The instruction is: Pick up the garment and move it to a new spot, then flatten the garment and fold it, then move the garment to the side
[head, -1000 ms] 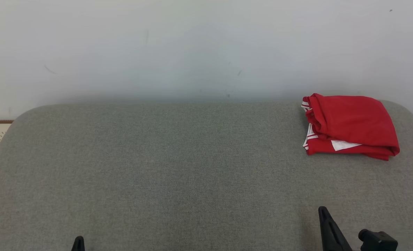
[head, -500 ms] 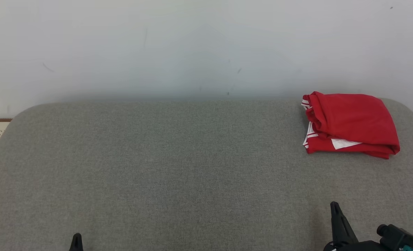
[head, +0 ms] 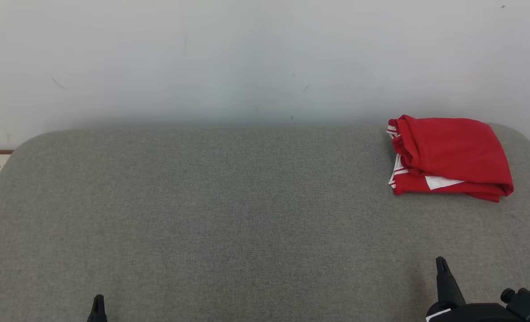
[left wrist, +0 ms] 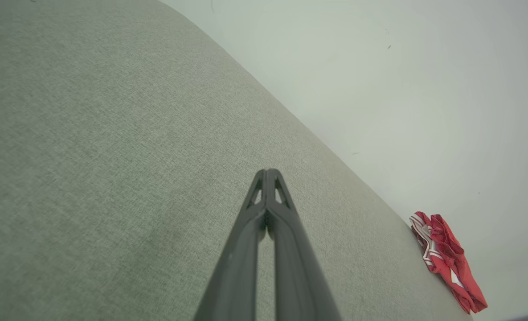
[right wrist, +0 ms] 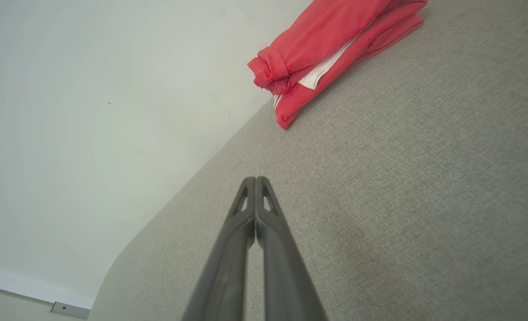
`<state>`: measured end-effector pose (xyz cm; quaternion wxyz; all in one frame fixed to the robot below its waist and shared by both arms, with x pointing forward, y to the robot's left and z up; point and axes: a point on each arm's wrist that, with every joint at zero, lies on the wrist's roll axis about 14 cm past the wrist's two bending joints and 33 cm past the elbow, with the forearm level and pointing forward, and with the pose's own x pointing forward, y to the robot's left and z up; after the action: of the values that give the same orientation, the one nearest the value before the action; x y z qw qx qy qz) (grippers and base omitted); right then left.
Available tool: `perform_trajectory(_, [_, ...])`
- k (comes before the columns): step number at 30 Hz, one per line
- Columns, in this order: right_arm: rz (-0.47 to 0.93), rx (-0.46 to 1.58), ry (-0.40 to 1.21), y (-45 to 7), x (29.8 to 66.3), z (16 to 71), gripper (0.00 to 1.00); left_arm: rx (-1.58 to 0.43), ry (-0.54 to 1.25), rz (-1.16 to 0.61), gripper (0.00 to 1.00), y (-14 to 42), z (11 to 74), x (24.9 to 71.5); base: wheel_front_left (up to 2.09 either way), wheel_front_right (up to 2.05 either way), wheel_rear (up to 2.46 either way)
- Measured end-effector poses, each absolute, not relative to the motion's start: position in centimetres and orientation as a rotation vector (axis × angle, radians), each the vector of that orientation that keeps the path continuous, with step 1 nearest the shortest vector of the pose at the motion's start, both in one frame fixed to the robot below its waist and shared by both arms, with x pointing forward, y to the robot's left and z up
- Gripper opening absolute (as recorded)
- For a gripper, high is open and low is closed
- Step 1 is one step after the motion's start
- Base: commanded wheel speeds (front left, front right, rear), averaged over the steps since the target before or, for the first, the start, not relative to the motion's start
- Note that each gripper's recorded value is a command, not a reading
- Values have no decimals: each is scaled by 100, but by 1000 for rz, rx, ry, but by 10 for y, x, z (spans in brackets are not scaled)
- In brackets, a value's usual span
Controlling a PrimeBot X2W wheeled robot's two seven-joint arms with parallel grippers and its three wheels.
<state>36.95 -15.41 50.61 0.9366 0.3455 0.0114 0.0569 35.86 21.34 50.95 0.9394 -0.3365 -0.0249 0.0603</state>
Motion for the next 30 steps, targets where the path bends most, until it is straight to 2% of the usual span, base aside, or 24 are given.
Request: perform_trajectory(30, [40, 1054, 41, -178, 384, 506, 0, -1057, -10, 88, 0, 205, 504, 375, 0, 0, 0])
